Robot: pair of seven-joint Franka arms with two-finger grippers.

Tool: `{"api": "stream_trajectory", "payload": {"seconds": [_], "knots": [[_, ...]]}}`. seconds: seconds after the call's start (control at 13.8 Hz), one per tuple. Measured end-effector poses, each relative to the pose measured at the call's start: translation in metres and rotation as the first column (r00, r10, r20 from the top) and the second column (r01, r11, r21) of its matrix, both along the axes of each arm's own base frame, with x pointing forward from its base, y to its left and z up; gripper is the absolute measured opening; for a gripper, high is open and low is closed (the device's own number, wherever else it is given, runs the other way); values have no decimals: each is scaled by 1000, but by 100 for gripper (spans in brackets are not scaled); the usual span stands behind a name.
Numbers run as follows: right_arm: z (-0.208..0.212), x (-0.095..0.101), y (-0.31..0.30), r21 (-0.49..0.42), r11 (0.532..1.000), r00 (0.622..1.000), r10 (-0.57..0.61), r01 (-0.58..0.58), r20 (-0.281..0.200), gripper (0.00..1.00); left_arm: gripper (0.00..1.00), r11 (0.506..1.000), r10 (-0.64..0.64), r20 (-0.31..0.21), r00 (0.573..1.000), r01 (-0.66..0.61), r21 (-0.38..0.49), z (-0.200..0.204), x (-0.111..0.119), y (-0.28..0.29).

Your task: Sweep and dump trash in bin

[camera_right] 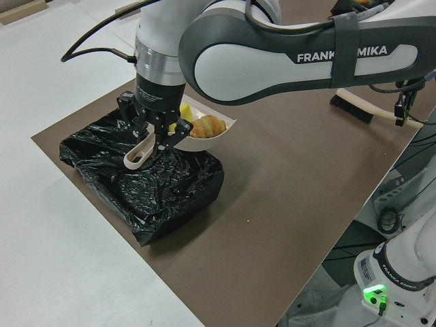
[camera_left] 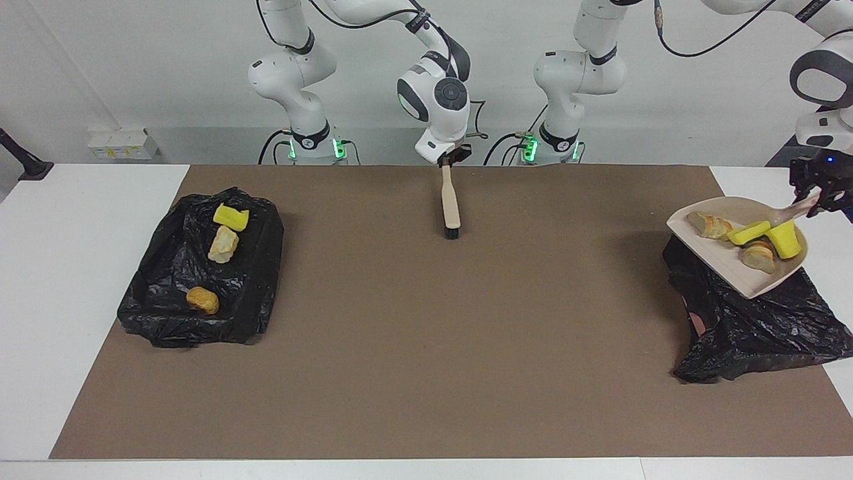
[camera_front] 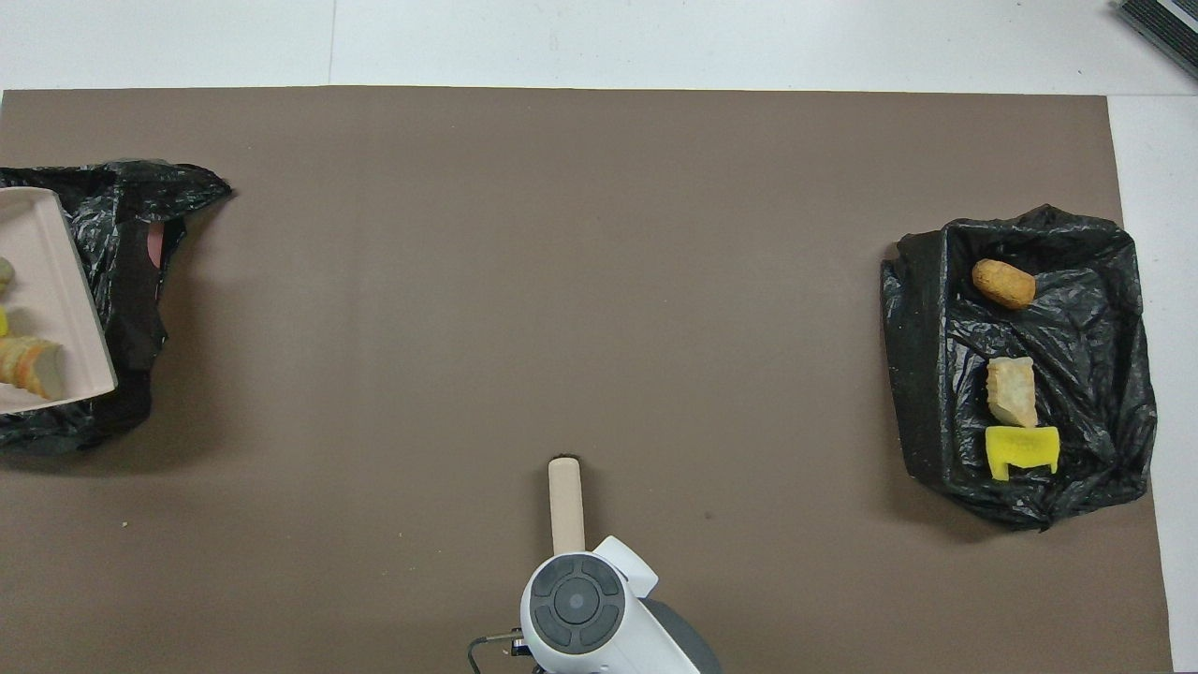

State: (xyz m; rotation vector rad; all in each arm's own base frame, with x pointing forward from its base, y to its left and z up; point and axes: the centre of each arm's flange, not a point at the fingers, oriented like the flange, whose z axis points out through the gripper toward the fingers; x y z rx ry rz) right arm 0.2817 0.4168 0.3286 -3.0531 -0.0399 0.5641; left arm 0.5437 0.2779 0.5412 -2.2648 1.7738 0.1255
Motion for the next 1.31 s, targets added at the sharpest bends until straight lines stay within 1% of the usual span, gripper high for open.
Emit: {"api": "stream_trajectory", "payload": {"seconds": [0.15, 0.22, 0.29, 0.36, 0.44, 0.51, 0.58, 0.65, 0.73, 0.87, 1.02, 1.16, 1.24, 1.31], "knots": [[-1, 1, -1, -1, 1000, 1000, -3, 3, -1, 28, 31, 992, -15, -11, 1000, 16, 123, 4, 11, 19], [-2, 2, -1, -2, 1000, 1000, -5, 5, -3, 29, 31, 979, -36, -22, 999, 39, 198, 3, 18, 26], [-3, 4, -2, -1, 1000, 1000, -5, 5, -2, 37, 31, 959, -67, -34, 997, 74, 274, -1, 27, 29], [-4, 7, -2, 4, 1000, 1000, -4, 4, 0, 48, 31, 936, -99, -54, 994, 111, 335, -7, 34, 29], [-3, 14, -2, 8, 1000, 1000, 1, -1, 8, 58, 31, 915, -121, -82, 989, 143, 376, -13, 40, 28], [-2, 24, -4, 7, 1000, 1000, 4, -4, 23, 71, 31, 893, -139, -121, 983, 177, 413, -19, 44, 28], [-1, 38, -8, 1, 1000, 999, 6, -6, 46, 81, 31, 866, -155, -167, 974, 215, 452, -23, 47, 26], [2, 55, -12, -4, 1000, 997, 4, -4, 71, 93, 31, 842, -166, -201, 965, 245, 481, -23, 49, 24], [5, 72, -17, -5, 1000, 995, 0, 0, 96, 100, 31, 829, -165, -225, 960, 259, 496, -22, 49, 24], [16, 112, -34, -29, 1000, 985, 3, 2, 171, 100, 31, 804, -149, -286, 947, 284, 522, -18, 47, 23], [33, 152, -61, -48, 998, 969, -15, 28, 246, 100, 31, 767, -150, -351, 924, 333, 548, -13, 53, 8], [60, 197, -100, -43, 998, 948, -30, 46, 316, 100, 31, 720, -165, -389, 906, 380, 581, -2, 60, -11], [75, 218, -126, -46, 998, 940, -23, 41, 341, 100, 31, 698, -160, -403, 901, 392, 599, 4, 61, -15], [88, 234, -151, -54, 998, 934, -10, 32, 358, 100, 31, 680, -146, -412, 900, 394, 618, 8, 61, -16]]}}
